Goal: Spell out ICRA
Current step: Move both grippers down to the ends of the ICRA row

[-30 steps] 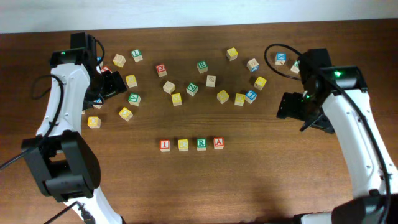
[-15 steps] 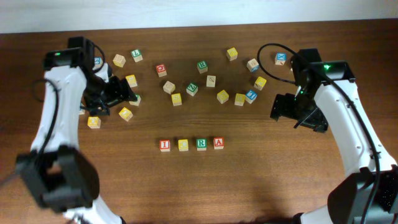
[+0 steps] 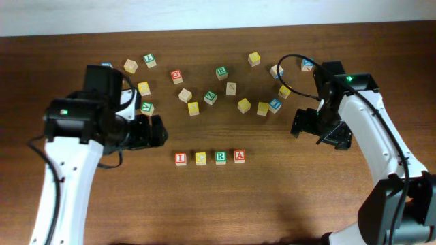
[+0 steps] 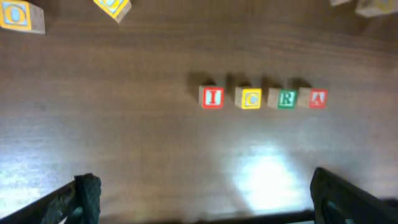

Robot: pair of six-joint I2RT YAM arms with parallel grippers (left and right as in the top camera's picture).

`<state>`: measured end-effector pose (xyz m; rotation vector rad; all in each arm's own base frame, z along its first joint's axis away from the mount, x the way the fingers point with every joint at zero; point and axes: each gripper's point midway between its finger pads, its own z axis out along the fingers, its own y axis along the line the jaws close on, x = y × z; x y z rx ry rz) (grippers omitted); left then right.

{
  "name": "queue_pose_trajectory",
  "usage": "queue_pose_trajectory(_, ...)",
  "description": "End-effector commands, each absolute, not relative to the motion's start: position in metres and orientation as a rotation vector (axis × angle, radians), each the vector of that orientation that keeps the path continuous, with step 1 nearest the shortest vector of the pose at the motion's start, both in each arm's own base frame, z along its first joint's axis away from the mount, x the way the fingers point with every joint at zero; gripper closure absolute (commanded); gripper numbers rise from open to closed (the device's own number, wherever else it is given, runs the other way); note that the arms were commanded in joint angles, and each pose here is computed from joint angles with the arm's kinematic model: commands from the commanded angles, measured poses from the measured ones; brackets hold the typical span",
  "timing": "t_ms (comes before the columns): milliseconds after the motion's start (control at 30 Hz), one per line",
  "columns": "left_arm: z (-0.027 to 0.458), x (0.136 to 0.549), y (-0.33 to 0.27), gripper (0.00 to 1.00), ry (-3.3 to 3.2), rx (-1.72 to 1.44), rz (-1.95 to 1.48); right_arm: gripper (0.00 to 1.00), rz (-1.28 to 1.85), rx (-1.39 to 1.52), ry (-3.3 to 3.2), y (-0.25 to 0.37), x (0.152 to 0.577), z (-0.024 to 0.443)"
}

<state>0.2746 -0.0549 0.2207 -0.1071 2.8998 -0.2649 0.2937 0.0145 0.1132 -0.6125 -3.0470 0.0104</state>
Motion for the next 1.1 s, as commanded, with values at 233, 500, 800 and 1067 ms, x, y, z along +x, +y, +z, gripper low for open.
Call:
queue_pose_trajectory(233,0.165,0.261,-0.050,0.01,3.005,-0.061,-0.213,0.02,-0.193,-0.613,-3.029,0.036,0.299,0.111)
queue_pose_trajectory(500,0.143,0.268,-0.043,0.46,2.997,-0.151,-0.149,0.14,-0.184,-0.431,-3.058,0.071,0.291,0.093)
queue_pose_trajectory(800,0.088,0.283,-0.032,0.86,2.959,-0.271,-0.057,0.89,-0.208,-0.314,-3.134,0.094,0.297,0.071)
queue_pose_trajectory(1067,0.034,0.291,-0.045,1.00,3.077,-0.309,-0.077,0.96,-0.183,-0.318,-3.184,0.091,0.308,0.070)
